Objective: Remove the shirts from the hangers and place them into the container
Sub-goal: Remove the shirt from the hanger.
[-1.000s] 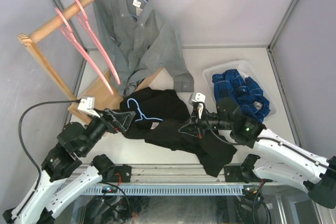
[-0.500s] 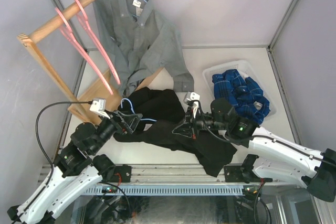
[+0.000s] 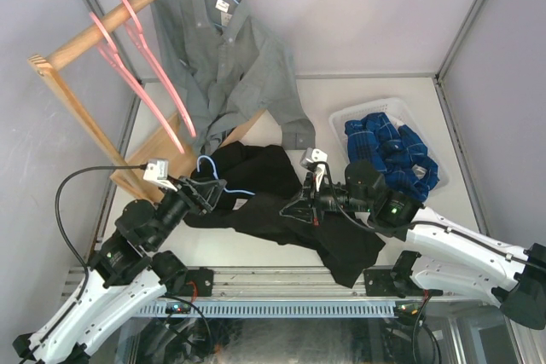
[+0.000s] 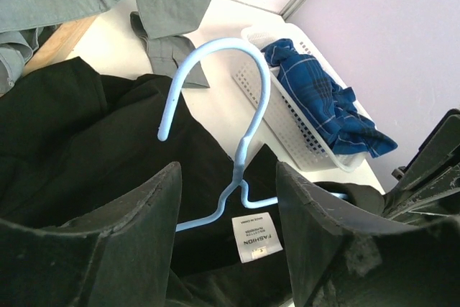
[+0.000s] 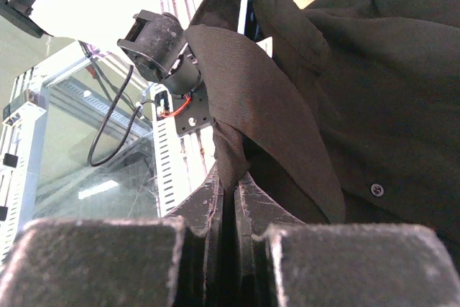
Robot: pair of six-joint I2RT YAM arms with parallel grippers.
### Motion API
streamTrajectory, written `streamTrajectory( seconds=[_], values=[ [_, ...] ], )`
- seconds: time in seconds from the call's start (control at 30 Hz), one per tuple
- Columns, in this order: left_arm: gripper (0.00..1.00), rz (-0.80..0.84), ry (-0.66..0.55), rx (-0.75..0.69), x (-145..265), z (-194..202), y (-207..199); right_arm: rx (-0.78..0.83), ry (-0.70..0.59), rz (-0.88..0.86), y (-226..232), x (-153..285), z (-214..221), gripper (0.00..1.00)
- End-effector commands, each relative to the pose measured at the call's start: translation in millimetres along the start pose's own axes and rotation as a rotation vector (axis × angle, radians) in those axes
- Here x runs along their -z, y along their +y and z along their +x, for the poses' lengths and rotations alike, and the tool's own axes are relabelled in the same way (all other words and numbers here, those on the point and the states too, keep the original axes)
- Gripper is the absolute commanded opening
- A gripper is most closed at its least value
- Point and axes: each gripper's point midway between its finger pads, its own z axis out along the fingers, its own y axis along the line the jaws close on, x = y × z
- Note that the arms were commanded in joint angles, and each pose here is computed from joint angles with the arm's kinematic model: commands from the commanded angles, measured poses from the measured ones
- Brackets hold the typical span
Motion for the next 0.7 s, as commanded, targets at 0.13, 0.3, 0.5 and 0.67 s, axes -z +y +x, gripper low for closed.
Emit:
streamTrajectory(
  seconds=[0.13,0.3,0.5,0.67],
  values=[
    [0.56,-0.011,-0.049,0.044,-10.1,-4.2,1.8,0.057,-0.108,-0.089,27.3,3.8,-36.2,0.00],
    [0.45,-0.020,-0.063,0.085,-12.1,-5.0,2.7,0.071,-0.082,-0.111,29.7,2.4,-29.9,0.00],
    [0.25,-0.009,-0.035,0.118,-15.7,5.2,2.1,0.090,-0.062,-0.062,21.7,4.5,-28.1,0.00],
    [0.00,-0.047,-0.009,0.095,-13.5,13.7,12.1,0.081,-0.098,-0.059,23.0,3.7,-37.3,0.06]
  ],
)
